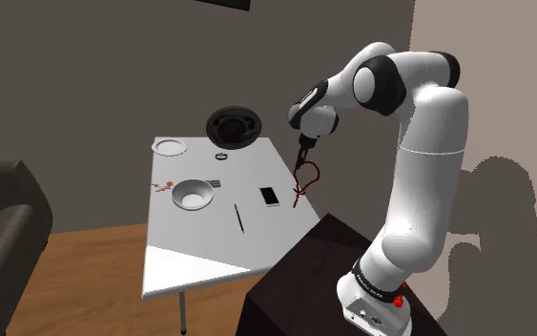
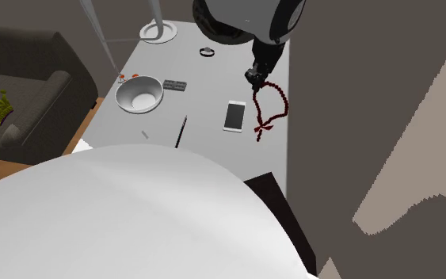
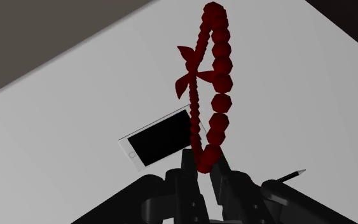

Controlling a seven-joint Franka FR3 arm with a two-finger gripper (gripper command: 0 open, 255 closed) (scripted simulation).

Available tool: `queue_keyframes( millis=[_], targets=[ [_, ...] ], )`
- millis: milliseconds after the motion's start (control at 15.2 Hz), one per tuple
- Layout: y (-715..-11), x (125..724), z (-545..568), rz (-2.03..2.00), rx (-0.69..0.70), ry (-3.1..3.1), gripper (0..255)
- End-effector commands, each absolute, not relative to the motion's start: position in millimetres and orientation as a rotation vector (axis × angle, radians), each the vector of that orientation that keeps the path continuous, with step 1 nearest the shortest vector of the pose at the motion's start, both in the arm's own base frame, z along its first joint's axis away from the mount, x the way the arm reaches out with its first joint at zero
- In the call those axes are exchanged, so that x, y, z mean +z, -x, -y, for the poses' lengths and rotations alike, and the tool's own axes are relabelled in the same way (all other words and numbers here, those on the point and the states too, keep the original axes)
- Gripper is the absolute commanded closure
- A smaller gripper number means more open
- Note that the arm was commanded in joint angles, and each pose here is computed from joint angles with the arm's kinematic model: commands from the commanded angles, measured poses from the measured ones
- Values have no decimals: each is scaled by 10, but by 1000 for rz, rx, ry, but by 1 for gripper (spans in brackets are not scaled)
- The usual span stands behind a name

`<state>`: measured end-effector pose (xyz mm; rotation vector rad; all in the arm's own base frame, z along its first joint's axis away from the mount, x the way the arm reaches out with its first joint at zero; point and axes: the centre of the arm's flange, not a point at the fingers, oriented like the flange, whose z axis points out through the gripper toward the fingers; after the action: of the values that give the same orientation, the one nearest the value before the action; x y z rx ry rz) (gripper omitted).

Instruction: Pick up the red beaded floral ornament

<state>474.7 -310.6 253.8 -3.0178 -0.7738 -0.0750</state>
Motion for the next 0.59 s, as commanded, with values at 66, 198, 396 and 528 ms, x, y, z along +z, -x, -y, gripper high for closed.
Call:
queue_keyframes(
  millis=[66,198,396,528],
  targets=[
    [-4741,2673,3106,774,-75,3018,255],
    [-4741,2778,3106,774,-75,3018,255],
    [-4741,2937,3106,774,-75,3018,255],
    [-4741,3042,3106,774,-75,3018,255]
  ],
)
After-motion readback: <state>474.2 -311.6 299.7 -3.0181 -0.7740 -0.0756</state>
